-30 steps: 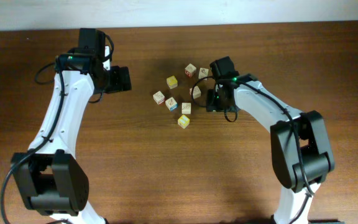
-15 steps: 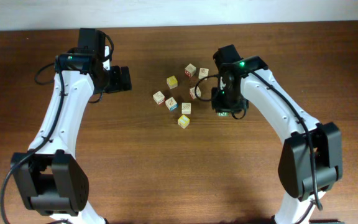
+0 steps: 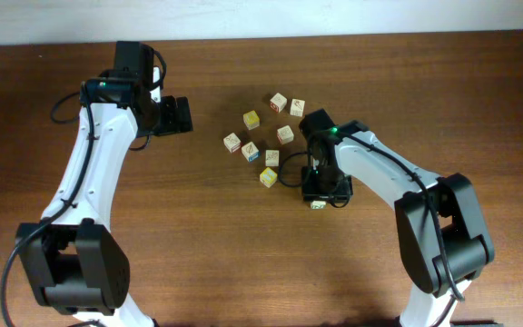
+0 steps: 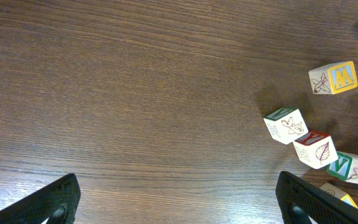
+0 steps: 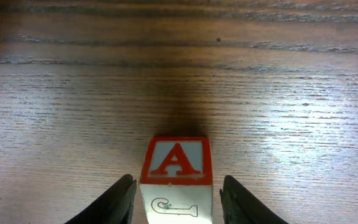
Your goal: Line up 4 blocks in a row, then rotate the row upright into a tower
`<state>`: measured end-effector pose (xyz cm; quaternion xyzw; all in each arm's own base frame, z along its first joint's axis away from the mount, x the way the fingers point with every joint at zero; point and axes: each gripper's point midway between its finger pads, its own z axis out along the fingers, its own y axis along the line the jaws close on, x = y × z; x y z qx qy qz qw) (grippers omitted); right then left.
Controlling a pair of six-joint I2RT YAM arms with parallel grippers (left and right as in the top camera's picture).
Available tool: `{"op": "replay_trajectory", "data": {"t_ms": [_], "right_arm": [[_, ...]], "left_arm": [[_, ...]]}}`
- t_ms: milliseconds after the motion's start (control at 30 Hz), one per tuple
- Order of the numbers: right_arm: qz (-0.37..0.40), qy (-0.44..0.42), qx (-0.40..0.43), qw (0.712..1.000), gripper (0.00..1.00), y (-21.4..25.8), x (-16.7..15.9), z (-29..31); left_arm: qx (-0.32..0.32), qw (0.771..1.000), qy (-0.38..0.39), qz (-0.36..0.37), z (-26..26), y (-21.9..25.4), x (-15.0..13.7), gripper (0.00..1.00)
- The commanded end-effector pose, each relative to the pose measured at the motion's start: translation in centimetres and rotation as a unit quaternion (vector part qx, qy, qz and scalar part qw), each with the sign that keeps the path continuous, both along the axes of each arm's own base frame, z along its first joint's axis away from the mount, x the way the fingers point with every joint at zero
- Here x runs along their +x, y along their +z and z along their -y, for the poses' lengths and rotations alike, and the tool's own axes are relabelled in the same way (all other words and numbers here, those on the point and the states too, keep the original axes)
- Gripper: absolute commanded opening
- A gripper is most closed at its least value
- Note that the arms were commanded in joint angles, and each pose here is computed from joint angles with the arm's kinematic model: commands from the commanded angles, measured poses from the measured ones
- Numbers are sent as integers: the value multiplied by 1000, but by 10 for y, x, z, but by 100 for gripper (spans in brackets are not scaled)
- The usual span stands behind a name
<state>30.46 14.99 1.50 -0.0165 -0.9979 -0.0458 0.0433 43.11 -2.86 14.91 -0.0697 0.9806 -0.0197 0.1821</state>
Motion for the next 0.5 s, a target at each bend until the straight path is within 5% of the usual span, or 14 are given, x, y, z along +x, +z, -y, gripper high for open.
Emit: {"op": "replay_trajectory", "data": {"t_ms": [0,200,467], "right_arm": [[36,16,18,999,47,30,25,-12],[152,-60,96,982,52,77,90,-75],[144,-148,36,978,51,30,73,-112]], "left_arm": [[0,1000,8,7,-1,4,5,99],[0,1000,8,7,-1,4,4,99],[0,1000,8,7,-1,4,5,99]]}}
